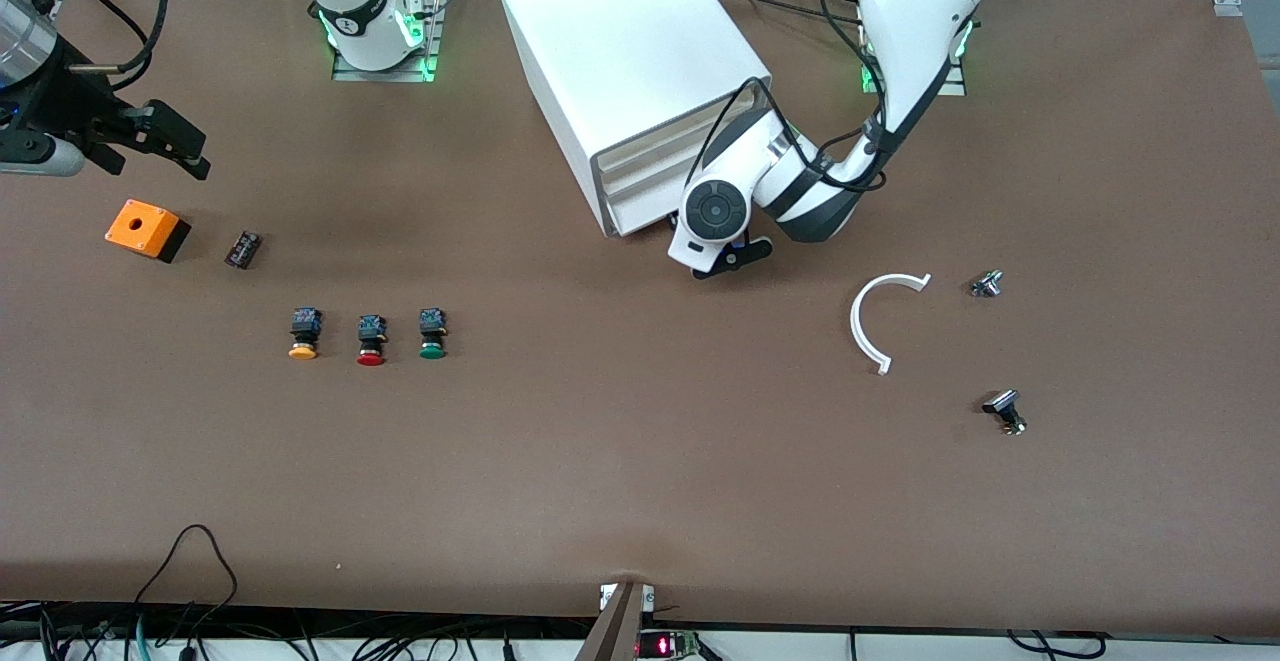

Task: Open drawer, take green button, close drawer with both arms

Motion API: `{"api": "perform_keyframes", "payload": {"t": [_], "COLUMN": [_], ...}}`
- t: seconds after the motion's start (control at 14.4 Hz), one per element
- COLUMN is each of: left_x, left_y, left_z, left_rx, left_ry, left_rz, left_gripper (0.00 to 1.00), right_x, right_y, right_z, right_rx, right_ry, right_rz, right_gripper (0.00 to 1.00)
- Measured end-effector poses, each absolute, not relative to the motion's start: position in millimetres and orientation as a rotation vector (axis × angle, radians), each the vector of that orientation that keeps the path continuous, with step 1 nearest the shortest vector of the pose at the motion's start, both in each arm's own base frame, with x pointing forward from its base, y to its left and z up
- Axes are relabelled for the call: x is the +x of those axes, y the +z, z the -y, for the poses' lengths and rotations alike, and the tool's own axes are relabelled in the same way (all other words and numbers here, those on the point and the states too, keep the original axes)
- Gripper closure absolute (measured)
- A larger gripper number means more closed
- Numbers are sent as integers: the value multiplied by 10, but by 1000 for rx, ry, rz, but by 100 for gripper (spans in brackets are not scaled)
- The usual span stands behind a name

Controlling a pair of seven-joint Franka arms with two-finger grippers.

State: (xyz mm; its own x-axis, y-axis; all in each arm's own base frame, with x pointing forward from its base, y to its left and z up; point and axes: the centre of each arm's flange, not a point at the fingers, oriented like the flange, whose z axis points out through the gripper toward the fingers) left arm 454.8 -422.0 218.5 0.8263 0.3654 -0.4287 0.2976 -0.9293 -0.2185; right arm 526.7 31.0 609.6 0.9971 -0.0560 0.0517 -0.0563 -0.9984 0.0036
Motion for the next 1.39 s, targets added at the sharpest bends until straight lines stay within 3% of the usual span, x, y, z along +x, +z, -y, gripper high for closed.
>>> {"api": "perform_keyframes", "payload": {"t": [0.83,1.39], "left_x": [4408,5485], "left_y": [2238,3209], "left_z": [4279,3184], "left_rx": [-2828,-2921], "left_ry": [762,518], "left_rz": [488,515], "left_gripper": [0,0], "right_x": [5261,5264], "right_y": [6194,6268], "right_z": [-503,-500], "right_rx": [3133,3134], "right_ry": [114,135], "right_rz": [31,31], "right_gripper": [0,0]}}
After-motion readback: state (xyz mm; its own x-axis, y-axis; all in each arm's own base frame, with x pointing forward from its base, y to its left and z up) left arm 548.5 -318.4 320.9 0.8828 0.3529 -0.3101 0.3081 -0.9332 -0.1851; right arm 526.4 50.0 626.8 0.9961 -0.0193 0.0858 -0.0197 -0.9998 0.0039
